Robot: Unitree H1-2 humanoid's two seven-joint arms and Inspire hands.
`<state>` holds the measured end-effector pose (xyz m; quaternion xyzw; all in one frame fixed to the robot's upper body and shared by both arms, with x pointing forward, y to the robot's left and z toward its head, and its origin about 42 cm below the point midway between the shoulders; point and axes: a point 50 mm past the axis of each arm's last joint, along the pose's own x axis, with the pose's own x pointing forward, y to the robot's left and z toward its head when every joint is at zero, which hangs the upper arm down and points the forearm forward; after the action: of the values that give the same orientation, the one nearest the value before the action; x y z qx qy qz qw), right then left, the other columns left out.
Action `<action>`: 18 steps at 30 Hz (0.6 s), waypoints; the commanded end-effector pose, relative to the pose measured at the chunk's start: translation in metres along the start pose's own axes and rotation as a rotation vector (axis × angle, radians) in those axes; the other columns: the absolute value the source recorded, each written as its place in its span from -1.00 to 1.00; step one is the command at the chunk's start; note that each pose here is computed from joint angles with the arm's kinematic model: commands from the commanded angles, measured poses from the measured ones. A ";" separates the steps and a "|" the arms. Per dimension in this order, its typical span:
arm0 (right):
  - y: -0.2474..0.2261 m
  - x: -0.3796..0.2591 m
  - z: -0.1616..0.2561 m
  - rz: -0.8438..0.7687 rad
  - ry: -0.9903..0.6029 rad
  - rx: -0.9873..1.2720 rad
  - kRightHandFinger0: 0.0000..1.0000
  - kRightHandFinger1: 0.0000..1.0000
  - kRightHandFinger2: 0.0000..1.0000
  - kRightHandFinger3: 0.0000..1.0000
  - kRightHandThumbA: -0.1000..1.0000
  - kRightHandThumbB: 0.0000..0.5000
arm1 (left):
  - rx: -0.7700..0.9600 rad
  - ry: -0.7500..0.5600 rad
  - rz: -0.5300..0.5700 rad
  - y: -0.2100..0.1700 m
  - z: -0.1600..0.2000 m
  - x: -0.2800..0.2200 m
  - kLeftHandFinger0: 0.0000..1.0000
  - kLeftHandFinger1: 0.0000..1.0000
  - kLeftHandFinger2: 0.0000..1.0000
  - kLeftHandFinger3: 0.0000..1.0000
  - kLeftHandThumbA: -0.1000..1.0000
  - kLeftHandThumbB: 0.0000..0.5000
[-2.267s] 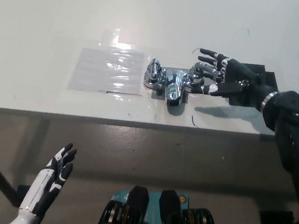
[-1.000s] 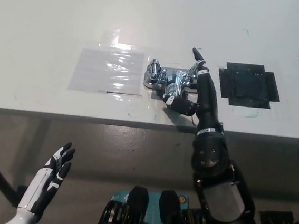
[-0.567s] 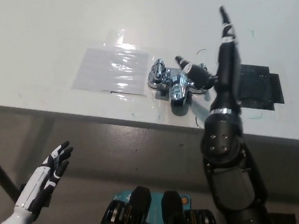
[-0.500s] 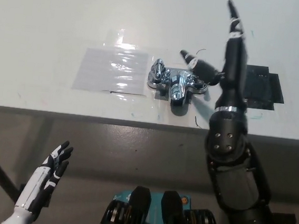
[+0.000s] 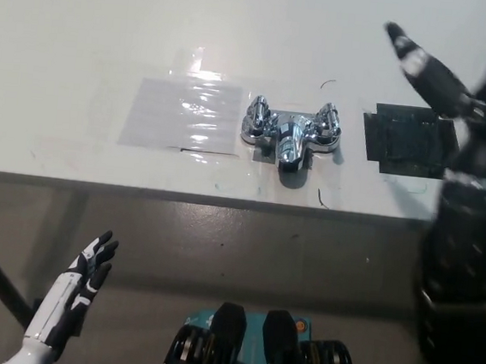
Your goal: The faucet is at the center of the desk and the robot turn off the faucet by turning the right faucet handle using the right hand
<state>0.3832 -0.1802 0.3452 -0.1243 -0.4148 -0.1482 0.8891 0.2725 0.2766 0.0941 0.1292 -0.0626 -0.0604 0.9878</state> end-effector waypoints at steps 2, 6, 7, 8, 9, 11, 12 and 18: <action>-0.060 -0.059 0.069 0.142 -0.274 0.128 1.00 1.00 1.00 1.00 1.00 0.16 | -0.013 -0.063 0.007 0.007 0.012 0.005 1.00 1.00 1.00 1.00 0.89 0.34; -0.075 -0.122 0.073 0.207 -0.221 0.129 1.00 1.00 1.00 1.00 1.00 0.09 | -0.037 -0.068 0.002 0.004 0.015 0.003 1.00 1.00 1.00 1.00 0.99 0.48; -0.077 -0.133 0.070 0.229 -0.212 0.111 1.00 1.00 1.00 1.00 1.00 0.02 | -0.044 -0.070 0.001 0.004 0.015 0.004 1.00 1.00 1.00 1.00 1.00 0.43; -0.080 -0.150 0.062 0.257 -0.188 0.093 1.00 1.00 1.00 1.00 1.00 0.05 | -0.054 -0.075 0.004 0.005 0.015 0.005 1.00 1.00 1.00 1.00 1.00 0.39; -0.081 -0.153 0.061 0.263 -0.181 0.091 1.00 1.00 1.00 1.00 1.00 0.05 | -0.056 -0.075 0.005 0.005 0.015 0.004 1.00 1.00 1.00 1.00 1.00 0.40; -0.081 -0.176 0.050 0.271 -0.107 0.086 1.00 1.00 1.00 1.00 1.00 0.14 | -0.055 -0.076 0.013 0.005 0.014 0.003 1.00 1.00 1.00 1.00 1.00 0.32; -0.082 -0.185 0.045 0.281 -0.067 0.085 1.00 1.00 1.00 1.00 1.00 0.14 | -0.058 -0.082 0.018 0.004 0.014 0.002 1.00 1.00 1.00 1.00 1.00 0.27; -0.083 -0.231 0.007 0.302 0.176 0.088 1.00 1.00 1.00 1.00 1.00 0.35 | -0.067 -0.128 0.014 0.002 0.014 0.004 1.00 1.00 1.00 1.00 1.00 0.10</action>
<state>0.2167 -0.2206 0.2058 -0.1732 -0.3090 -0.0473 0.9340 0.2723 0.2749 0.0942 0.1106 -0.0666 -0.0575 0.9900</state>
